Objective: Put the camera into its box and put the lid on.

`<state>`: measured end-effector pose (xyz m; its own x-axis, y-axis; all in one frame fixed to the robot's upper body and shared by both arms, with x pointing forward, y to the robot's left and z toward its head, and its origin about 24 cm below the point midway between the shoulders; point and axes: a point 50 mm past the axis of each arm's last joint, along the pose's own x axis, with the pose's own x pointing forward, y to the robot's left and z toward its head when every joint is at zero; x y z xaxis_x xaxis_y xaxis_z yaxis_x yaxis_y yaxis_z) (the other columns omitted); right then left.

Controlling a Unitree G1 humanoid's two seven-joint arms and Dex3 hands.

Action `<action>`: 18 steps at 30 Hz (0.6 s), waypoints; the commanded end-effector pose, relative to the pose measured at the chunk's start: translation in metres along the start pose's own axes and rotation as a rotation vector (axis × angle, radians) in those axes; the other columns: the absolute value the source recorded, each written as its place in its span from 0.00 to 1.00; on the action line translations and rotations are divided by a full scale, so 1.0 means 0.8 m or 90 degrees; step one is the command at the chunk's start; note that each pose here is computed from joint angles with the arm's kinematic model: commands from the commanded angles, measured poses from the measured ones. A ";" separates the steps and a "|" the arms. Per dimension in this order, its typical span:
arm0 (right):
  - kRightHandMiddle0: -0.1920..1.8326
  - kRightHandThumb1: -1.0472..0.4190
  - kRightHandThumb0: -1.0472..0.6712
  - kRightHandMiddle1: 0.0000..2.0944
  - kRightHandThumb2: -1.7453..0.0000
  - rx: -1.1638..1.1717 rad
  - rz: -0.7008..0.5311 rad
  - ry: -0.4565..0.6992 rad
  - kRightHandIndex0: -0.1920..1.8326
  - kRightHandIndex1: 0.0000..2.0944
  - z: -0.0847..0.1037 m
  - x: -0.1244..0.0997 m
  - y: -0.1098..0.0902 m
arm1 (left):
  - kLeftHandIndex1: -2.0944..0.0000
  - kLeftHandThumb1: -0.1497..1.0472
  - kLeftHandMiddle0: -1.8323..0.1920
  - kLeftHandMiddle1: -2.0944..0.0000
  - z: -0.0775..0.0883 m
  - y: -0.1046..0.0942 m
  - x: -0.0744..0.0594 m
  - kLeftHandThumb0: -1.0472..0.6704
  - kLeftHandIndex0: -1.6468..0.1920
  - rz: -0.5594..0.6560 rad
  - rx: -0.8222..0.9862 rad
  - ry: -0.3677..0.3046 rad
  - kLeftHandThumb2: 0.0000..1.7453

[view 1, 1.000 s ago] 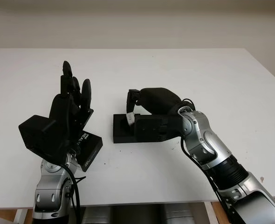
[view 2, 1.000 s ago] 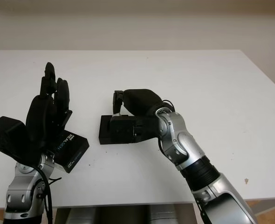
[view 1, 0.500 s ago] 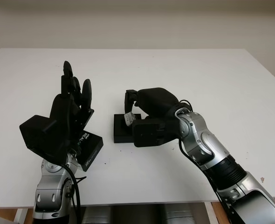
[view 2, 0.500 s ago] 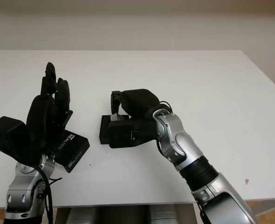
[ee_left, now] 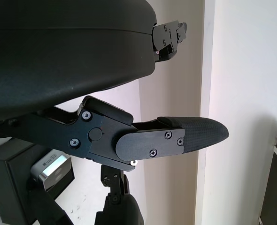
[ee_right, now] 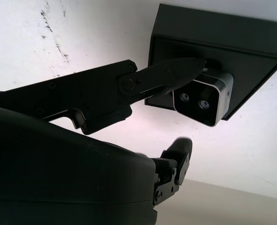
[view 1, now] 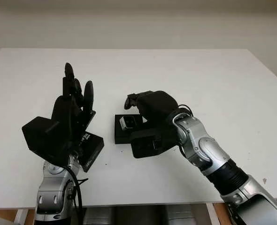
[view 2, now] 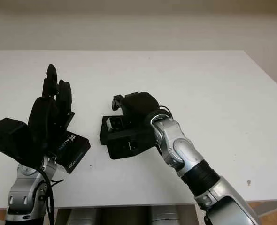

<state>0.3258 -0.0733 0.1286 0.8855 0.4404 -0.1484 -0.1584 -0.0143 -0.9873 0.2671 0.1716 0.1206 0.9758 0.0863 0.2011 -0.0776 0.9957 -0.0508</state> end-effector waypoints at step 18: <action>0.24 0.11 0.26 0.10 0.98 0.184 -0.123 -0.069 0.17 0.06 -0.030 -0.025 -0.028 | 1.00 1.00 1.00 1.00 0.005 0.002 -0.009 0.18 1.00 0.016 0.003 -0.005 0.28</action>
<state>0.3235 -0.0961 0.1482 0.8611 0.5082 0.0156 -0.1430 0.2716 -0.9517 0.2614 0.1728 0.1204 0.9744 0.1080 0.1971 -0.0988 0.9935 -0.0557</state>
